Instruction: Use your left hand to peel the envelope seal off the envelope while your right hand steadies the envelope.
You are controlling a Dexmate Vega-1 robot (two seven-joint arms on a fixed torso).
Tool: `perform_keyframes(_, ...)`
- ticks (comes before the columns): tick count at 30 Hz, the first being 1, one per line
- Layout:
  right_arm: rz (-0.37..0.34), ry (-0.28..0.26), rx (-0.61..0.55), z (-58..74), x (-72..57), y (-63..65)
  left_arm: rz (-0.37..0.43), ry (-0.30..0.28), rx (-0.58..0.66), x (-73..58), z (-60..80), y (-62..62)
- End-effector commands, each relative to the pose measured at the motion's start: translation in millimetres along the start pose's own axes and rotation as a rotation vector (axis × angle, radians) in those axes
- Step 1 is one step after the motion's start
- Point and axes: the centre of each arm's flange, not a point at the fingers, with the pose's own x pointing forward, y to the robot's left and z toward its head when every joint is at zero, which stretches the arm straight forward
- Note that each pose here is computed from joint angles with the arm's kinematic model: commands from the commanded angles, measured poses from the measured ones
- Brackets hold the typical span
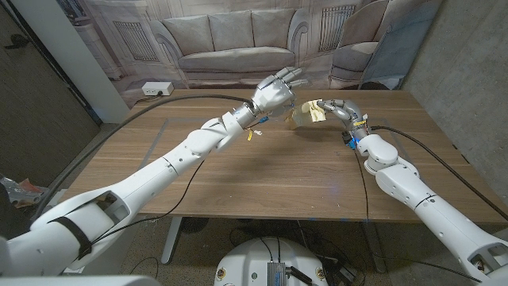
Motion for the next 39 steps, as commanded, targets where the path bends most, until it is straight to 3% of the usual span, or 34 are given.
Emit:
perform_keyframes(1,0.000,0.035,-0.042,2.1,-4.4,3.2,0.055,0.039,-0.020,-6.8,-1.3,4.1)
perform_keyframes(8,-0.011,0.060,-0.098,6.1,-6.9,3.8,0.096,0.074,-0.056,-10.2,-3.9,6.6)
perform_keyframes(10,-0.025,0.068,-0.124,8.2,-7.8,4.5,0.076,0.070,-0.049,-9.7,-3.7,8.2)
perform_keyframes(18,-0.056,0.121,-0.252,13.7,-7.8,9.6,0.106,0.139,-0.133,-16.6,-7.7,7.4)
perform_keyframes(27,-0.052,0.104,-0.210,12.9,-10.1,10.1,0.105,0.187,-0.214,-24.3,-10.0,3.1)
perform_keyframes(39,-0.077,0.119,-0.255,15.6,-11.2,12.4,0.142,0.343,-0.406,-38.1,-17.5,-6.6)
